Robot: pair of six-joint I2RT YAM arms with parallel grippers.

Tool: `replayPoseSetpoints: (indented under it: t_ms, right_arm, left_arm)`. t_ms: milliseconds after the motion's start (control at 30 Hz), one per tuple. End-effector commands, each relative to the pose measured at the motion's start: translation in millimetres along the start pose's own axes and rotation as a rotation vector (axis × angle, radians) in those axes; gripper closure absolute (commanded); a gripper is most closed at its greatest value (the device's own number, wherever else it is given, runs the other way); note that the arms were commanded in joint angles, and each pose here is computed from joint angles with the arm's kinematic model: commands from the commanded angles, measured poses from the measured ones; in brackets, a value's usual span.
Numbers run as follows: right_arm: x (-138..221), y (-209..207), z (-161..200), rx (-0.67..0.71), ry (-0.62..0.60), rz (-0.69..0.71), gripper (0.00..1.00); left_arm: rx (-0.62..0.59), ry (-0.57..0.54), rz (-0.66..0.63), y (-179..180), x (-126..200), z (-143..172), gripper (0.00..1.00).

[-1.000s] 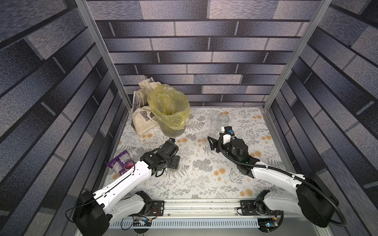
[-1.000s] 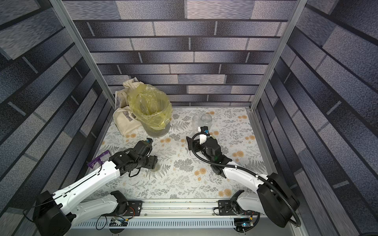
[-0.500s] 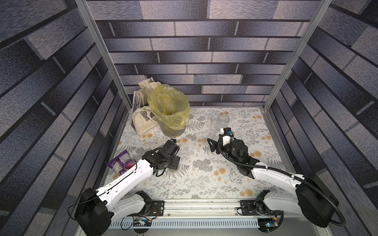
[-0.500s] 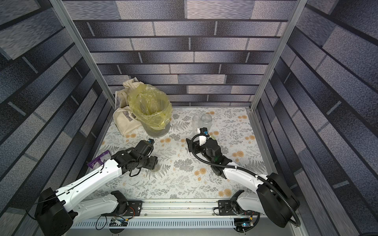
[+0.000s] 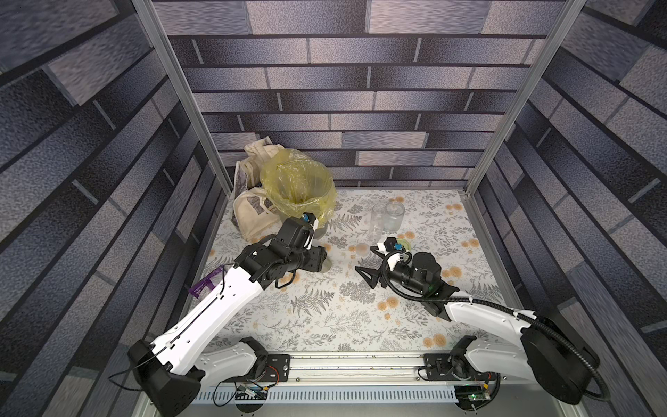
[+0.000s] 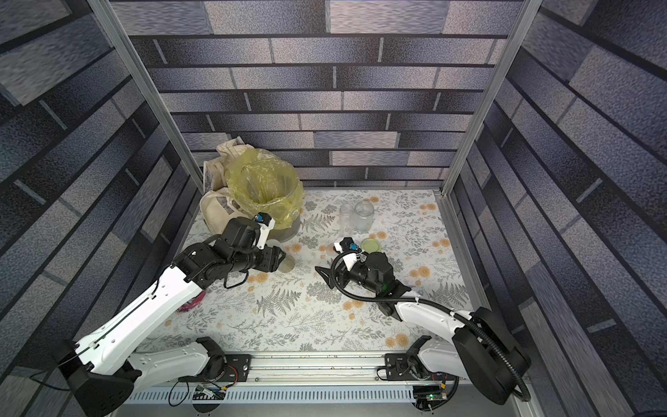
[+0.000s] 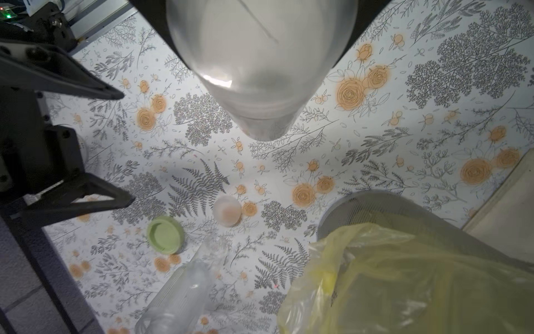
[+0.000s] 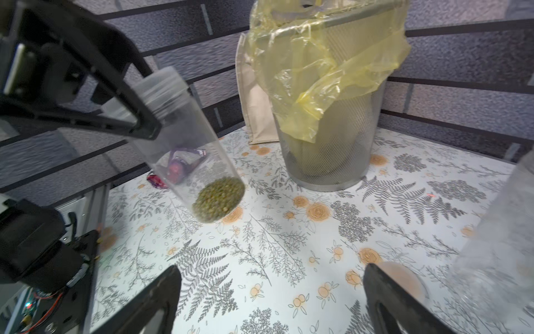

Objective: Empty moldy mung beans from jars
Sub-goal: Pick up the jar from the center of the board.

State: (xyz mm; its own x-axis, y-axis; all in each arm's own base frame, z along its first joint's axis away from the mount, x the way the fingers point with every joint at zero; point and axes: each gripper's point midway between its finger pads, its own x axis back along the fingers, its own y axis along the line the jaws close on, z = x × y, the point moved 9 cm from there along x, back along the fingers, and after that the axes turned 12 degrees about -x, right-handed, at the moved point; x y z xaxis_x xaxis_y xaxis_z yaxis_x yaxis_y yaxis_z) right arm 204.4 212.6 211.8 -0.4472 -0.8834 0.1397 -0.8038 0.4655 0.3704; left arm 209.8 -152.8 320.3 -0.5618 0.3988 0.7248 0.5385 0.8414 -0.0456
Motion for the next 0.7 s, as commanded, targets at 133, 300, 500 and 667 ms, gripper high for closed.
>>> replayPoseSetpoints:
  t_ms: [133, 300, 500, 667]
  right_arm:
    - [-1, 24, -27, 0.097, -0.018, -0.175, 0.00]
    - [-8, 31, -40, 0.158, 0.008, -0.244, 0.00]
    - [-24, 40, -54, 0.205, 0.038, -0.394, 0.00]
    - [-36, 39, -63, 0.210, 0.043, -0.424, 0.00]
  left_arm:
    - [-0.060, -0.003, 0.075, -7, 7, -27, 0.50]
    - [-0.103, -0.009, 0.162, -19, 11, -45, 0.50]
    - [-0.147, -0.038, 0.200, -27, 19, -60, 0.50]
    - [-0.167, -0.070, 0.290, -35, 27, -68, 0.50]
